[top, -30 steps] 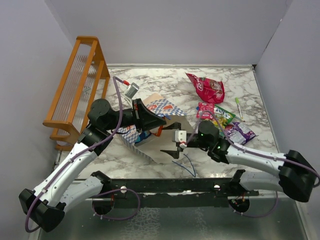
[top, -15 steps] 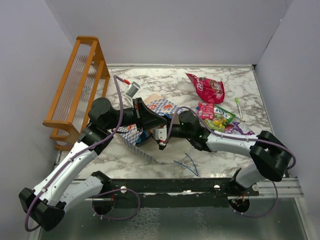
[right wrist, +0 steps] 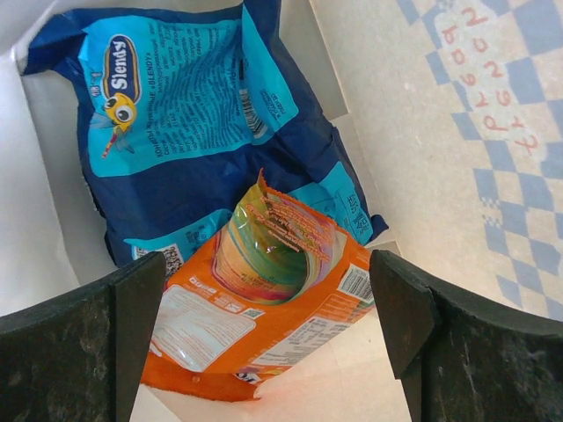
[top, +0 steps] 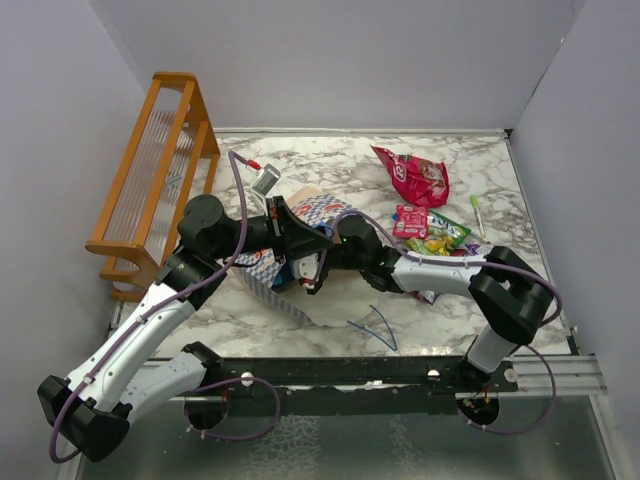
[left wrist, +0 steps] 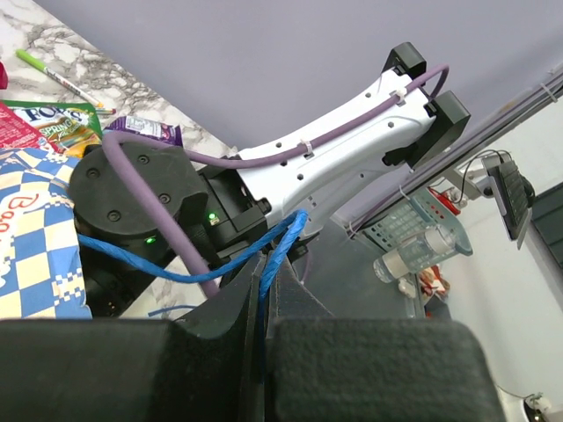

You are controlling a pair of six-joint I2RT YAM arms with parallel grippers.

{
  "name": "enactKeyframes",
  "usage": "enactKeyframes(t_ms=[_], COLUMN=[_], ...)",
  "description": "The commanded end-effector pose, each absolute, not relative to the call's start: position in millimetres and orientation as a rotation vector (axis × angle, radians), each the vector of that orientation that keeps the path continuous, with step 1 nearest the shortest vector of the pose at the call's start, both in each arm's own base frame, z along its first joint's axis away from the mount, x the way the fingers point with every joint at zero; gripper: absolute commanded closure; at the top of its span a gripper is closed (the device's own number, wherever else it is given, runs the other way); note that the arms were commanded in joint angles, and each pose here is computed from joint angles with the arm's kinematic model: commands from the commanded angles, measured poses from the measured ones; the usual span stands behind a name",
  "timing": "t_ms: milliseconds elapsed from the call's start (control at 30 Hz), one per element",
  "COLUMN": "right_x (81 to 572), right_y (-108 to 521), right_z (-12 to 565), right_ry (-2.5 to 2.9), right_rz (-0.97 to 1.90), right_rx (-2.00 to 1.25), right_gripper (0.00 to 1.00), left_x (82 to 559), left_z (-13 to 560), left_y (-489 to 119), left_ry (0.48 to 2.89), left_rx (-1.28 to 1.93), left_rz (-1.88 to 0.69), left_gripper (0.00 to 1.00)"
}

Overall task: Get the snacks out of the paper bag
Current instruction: Take out the snack from the paper bag.

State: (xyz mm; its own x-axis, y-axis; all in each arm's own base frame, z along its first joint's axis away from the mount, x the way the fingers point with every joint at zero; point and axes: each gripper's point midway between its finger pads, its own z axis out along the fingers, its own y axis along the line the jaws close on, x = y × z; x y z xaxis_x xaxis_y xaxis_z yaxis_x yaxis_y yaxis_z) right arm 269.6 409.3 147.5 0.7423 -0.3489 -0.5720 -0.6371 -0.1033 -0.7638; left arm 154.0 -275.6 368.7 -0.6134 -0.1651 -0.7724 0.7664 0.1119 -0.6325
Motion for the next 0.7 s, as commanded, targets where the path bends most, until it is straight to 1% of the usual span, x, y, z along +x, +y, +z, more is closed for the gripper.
enactKeyframes(t_ms=[0, 267, 333, 433, 533, 600, 667], right_x=[280.2, 291.7, 293.9, 294.7, 302.0, 306.2, 308.7], right_y=[418.8, 430.5, 431.5, 434.5, 435.7, 434.7, 432.9], right_z=[138.9, 111.6, 104.4, 95.8, 86.9, 84.4, 91.9], right_ry=[0.798, 0.856, 0.875, 0.899, 0.946, 0.971, 0.98], right_rz=[0.251, 0.256, 0.258, 0.279, 0.265, 0.251, 0.24], right_rx=[-1.74, -1.761, -1.755, -1.756, -1.741, -1.724, -1.681], right_gripper=[0.01, 0.0, 0.01, 0.06, 0.15, 0.26, 0.44], left_x=[144.1, 143.5, 142.9, 142.3, 142.2, 142.1, 142.2], left_z=[396.0, 398.8, 399.0, 398.9, 398.8, 398.8, 398.0], left_y=[-273.6, -273.5, -273.1, -272.5, -272.1, -271.6, -270.9], left_ry=[1.557, 1.549, 1.548, 1.549, 1.55, 1.551, 1.554], left_rx=[0.64, 0.639, 0.64, 0.64, 0.638, 0.635, 0.634], left_rz=[-1.603, -1.605, -1.603, -1.602, -1.599, -1.596, -1.589], left_gripper=[1.0, 1.0, 1.0, 1.0, 1.0, 1.0, 1.0])
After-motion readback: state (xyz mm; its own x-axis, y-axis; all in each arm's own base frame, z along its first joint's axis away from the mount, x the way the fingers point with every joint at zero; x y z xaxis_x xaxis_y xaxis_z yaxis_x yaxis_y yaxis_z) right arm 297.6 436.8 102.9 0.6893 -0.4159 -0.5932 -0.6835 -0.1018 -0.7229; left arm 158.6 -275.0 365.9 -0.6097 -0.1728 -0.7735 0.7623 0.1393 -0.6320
